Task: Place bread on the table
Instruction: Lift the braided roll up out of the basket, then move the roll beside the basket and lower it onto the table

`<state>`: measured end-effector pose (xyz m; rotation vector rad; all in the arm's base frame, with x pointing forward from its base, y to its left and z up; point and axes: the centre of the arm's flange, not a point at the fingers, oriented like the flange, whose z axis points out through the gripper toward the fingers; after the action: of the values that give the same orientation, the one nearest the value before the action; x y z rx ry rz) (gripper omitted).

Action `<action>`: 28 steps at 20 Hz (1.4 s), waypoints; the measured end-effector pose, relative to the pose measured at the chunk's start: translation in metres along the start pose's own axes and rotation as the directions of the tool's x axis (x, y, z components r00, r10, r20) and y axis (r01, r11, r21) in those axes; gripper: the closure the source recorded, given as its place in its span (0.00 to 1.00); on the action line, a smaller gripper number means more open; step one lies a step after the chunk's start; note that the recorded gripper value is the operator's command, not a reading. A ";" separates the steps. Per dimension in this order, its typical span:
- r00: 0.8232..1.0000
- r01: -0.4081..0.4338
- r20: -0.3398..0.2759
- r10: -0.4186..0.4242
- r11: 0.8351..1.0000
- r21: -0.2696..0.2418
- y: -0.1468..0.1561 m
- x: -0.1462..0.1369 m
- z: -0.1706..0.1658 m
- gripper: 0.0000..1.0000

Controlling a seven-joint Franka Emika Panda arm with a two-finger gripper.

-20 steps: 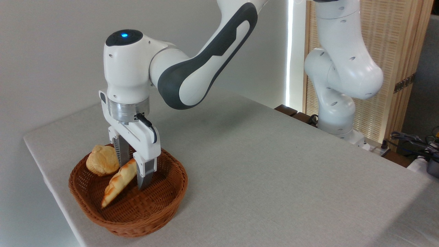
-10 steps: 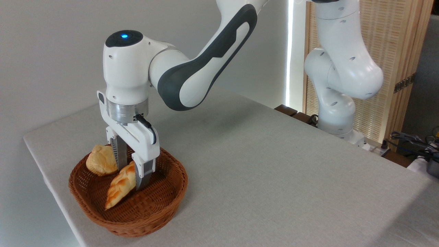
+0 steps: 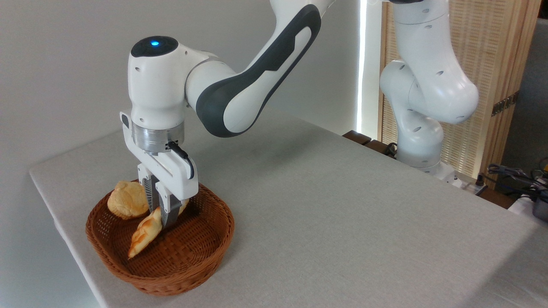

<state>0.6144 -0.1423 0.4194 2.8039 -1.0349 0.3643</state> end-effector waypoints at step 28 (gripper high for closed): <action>0.946 -0.154 0.248 0.208 0.963 -0.221 0.090 -0.091 -0.077 0.00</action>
<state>0.4743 -0.1382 0.4720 2.6330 -1.3102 -0.1054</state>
